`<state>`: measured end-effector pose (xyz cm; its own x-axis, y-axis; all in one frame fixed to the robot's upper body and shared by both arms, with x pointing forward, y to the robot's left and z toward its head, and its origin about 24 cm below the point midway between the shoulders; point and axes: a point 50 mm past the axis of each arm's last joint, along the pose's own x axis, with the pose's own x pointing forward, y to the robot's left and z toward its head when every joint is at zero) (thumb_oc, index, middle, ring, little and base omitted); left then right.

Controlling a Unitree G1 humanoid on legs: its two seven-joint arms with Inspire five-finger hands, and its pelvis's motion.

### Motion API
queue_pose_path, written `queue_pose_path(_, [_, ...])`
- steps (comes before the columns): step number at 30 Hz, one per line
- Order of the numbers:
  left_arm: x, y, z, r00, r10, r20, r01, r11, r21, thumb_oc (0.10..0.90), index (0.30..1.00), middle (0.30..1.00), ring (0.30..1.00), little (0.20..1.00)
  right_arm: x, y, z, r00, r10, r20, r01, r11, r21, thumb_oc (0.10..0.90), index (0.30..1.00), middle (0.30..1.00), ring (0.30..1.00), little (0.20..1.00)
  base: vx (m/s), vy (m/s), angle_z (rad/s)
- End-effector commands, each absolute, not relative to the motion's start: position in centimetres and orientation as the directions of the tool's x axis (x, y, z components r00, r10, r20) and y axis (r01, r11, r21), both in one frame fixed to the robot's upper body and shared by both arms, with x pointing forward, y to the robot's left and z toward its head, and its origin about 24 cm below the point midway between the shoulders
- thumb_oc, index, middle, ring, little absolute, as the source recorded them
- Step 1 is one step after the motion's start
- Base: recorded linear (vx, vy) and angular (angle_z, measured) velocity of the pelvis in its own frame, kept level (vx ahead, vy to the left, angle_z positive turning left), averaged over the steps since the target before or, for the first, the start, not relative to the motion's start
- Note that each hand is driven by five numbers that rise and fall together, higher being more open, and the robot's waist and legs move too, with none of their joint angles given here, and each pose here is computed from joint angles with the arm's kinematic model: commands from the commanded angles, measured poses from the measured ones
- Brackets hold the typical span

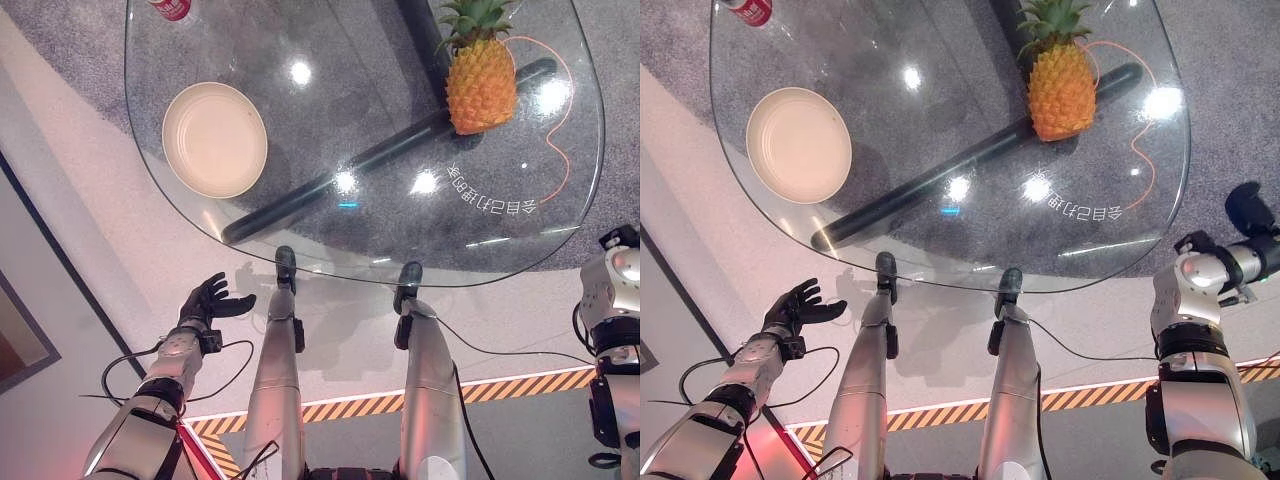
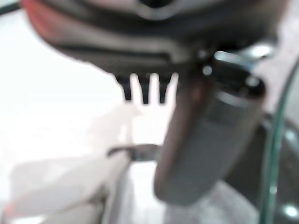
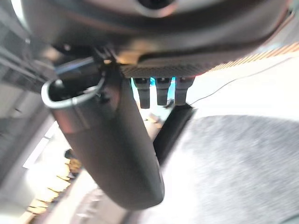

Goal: Pick up the fruit to the plate

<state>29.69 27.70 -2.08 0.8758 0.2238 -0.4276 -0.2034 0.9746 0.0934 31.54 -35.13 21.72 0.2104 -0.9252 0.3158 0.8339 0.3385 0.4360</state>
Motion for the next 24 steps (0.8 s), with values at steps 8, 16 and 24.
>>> queue_pose_path(8, [28.0,29.2,-3.0,0.851,0.281,-0.444,-0.262,0.959,0.106,0.8,0.9,0.9,0.9,0.9,30.1,-28.0,30.0,0.224,-0.573,0.788,0.666,0.68,0.305,0.8,0.9,0.9,0.9,0.9,-0.01,0.023,0.0])
queue_pose_path(16, [27.9,27.9,-3.7,0.858,0.256,-0.446,-0.235,0.967,0.104,0.8,0.9,0.9,0.9,0.9,30.9,-23.3,30.4,0.361,-0.42,0.832,0.55,0.817,0.173,0.8,0.9,0.9,0.9,0.9,0.0,0.0,0.0])
queue_pose_path(24, [27.9,26.8,-4.1,0.861,0.242,-0.448,-0.22,0.97,0.1,0.8,0.9,0.9,0.9,0.9,31.0,-20.4,30.0,0.433,-0.317,0.844,0.481,0.873,0.081,0.8,0.9,0.9,0.9,0.9,0.0,0.0,0.0])
